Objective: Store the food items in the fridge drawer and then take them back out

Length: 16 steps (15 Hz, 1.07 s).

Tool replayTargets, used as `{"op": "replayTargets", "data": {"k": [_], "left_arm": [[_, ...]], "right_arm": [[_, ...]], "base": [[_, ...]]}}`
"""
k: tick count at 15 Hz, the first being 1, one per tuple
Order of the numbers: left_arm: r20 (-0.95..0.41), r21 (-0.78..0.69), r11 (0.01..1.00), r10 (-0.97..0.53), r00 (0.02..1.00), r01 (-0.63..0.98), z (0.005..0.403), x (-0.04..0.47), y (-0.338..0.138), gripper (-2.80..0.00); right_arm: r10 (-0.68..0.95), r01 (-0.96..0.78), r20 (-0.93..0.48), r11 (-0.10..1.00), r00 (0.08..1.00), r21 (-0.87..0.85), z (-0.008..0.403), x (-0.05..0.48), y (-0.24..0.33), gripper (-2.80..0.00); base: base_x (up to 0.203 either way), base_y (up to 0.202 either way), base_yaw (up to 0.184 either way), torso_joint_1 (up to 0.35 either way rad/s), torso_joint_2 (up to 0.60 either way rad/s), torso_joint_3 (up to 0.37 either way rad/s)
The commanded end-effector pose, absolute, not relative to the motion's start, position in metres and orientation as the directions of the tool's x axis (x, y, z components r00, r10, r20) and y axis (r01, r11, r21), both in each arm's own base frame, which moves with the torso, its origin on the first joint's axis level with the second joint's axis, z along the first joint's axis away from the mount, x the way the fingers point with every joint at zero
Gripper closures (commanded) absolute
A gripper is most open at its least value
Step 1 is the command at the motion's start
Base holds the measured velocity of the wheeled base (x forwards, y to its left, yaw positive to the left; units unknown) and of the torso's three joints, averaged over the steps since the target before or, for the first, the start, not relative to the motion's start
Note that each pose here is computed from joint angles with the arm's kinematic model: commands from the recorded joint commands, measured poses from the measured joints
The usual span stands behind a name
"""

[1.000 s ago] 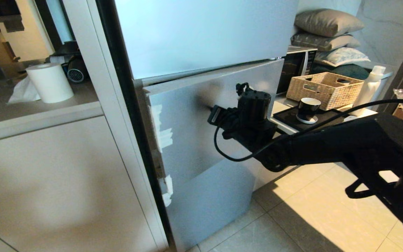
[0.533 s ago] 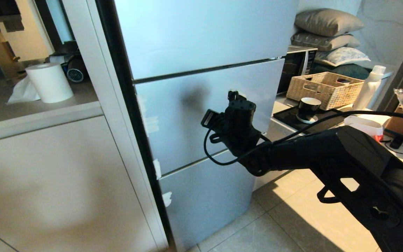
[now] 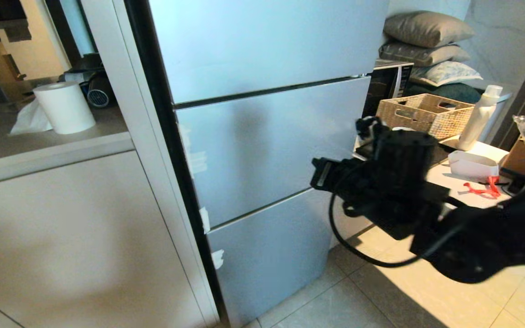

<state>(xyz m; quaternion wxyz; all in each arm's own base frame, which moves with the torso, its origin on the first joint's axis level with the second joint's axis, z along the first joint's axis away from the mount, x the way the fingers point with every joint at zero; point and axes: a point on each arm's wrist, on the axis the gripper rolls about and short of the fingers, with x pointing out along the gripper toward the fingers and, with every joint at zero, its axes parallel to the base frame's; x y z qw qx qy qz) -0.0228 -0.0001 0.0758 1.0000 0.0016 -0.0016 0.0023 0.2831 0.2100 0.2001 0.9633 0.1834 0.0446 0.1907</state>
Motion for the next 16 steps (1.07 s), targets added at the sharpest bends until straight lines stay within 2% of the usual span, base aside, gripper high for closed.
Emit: {"op": "replayTargets", "data": {"k": [1, 3, 5, 7, 10, 16], "left_arm": [[0.000, 0.003, 1.000, 0.006, 1.000, -0.006, 0.075, -0.023, 0.000, 0.00], [0.000, 0.003, 1.000, 0.005, 1.000, -0.005, 0.075, -0.023, 0.000, 0.00], [0.001, 0.003, 1.000, 0.006, 1.000, -0.006, 0.076, -0.023, 0.000, 0.00], [0.001, 0.003, 1.000, 0.006, 1.000, -0.006, 0.075, -0.023, 0.000, 0.00], [0.000, 0.003, 1.000, 0.005, 1.000, -0.005, 0.075, -0.023, 0.000, 0.00], [0.002, 0.003, 1.000, 0.006, 1.000, -0.006, 0.076, -0.023, 0.000, 0.00]], "right_arm": [[0.352, -0.371, 0.122, 0.847, 0.928, 0.381, 0.246, 0.204, 0.147, 0.00], [0.261, -0.297, 0.144, 0.876, 0.954, 0.380, 0.247, 0.161, 0.110, 0.00], [0.088, -0.096, 0.037, 0.935, 0.995, 0.342, 0.215, 0.135, 0.081, 0.00], [-0.013, 0.021, -0.031, 0.962, 0.999, 0.272, 0.194, 0.116, 0.048, 0.00], [-0.025, 0.032, -0.052, 0.990, 0.998, 0.138, 0.167, 0.060, 0.008, 0.00], [-0.015, 0.016, 0.034, 1.000, 0.999, -0.018, 0.095, -0.018, -0.002, 0.00]], "base": [[0.000, 0.000, 0.000, 0.000, 0.00, 0.000], [0.000, 0.000, 0.000, 0.000, 0.00, 0.000], [0.000, 0.000, 0.000, 0.000, 0.00, 0.000], [0.000, 0.000, 0.000, 0.000, 0.00, 0.000], [0.000, 0.000, 0.000, 0.000, 0.00, 0.000], [0.000, 0.000, 0.000, 0.000, 0.00, 0.000]]}}
